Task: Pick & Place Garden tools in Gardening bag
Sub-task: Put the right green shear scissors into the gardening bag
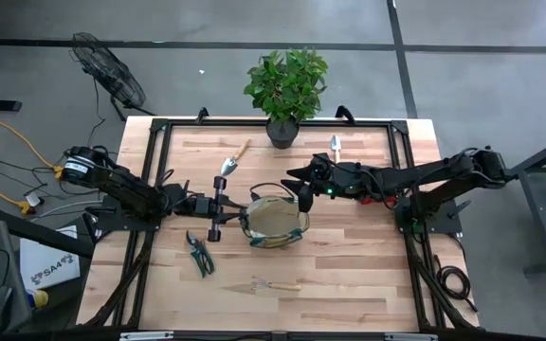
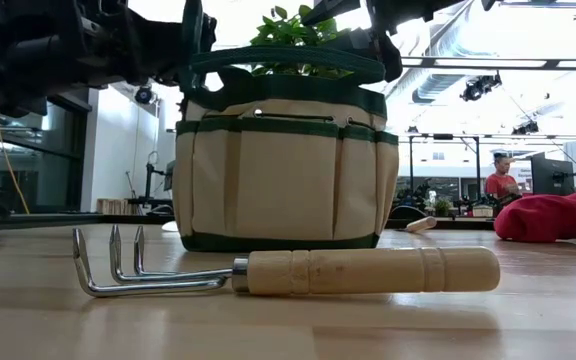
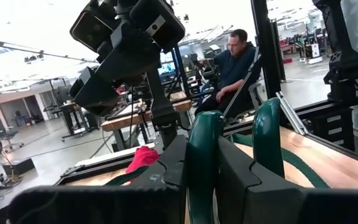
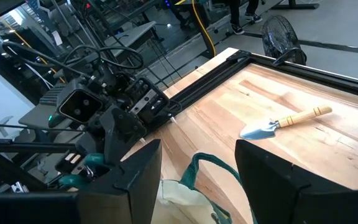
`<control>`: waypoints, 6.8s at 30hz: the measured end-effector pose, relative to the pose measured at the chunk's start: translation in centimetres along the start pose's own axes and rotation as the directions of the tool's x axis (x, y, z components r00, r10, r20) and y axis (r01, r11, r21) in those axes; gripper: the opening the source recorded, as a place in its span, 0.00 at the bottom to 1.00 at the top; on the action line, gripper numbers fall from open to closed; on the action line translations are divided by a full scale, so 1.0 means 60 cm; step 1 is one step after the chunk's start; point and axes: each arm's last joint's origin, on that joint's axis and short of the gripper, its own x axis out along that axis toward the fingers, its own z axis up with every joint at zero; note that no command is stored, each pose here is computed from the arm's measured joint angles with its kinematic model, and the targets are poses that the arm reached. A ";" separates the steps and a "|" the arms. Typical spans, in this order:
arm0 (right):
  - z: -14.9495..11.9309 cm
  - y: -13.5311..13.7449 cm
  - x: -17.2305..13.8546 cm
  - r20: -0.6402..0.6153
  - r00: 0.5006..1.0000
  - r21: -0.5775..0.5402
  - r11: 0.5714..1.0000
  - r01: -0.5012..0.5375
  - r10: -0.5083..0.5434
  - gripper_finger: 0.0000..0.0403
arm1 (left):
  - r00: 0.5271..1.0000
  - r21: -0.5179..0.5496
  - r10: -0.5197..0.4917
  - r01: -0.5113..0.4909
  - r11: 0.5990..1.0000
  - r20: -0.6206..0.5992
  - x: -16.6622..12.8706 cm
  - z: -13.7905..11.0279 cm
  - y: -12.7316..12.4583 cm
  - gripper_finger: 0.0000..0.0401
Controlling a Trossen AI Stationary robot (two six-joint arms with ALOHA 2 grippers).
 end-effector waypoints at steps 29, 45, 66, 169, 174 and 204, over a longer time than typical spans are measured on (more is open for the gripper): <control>-0.003 -0.003 0.000 -0.011 1.000 -0.013 0.999 0.029 -0.029 0.49 | 1.000 0.025 0.007 -0.007 1.000 -0.020 0.032 -0.019 -0.006 0.11; -0.003 -0.003 0.000 -0.009 1.000 -0.007 1.000 0.028 -0.028 0.49 | 0.991 0.033 0.037 -0.033 0.999 -0.128 0.035 -0.042 -0.009 0.11; -0.006 -0.001 -0.001 -0.021 0.999 -0.012 1.000 0.026 -0.026 0.49 | 0.984 0.016 0.120 -0.119 0.993 -0.132 0.035 -0.039 -0.005 0.49; -0.012 0.004 -0.004 -0.027 0.999 -0.023 0.999 0.042 -0.042 0.49 | 0.973 0.009 -0.015 0.018 1.000 -0.230 -0.006 0.051 0.016 0.00; -0.012 0.004 -0.004 -0.027 0.999 -0.024 0.999 0.042 -0.042 0.49 | 0.973 0.016 -0.011 0.015 1.000 -0.231 0.012 0.048 0.014 0.00; -0.014 0.003 -0.004 -0.036 0.998 -0.028 0.999 0.047 -0.048 0.49 | 0.935 0.048 0.073 -0.060 0.997 -0.348 0.029 0.028 0.014 0.00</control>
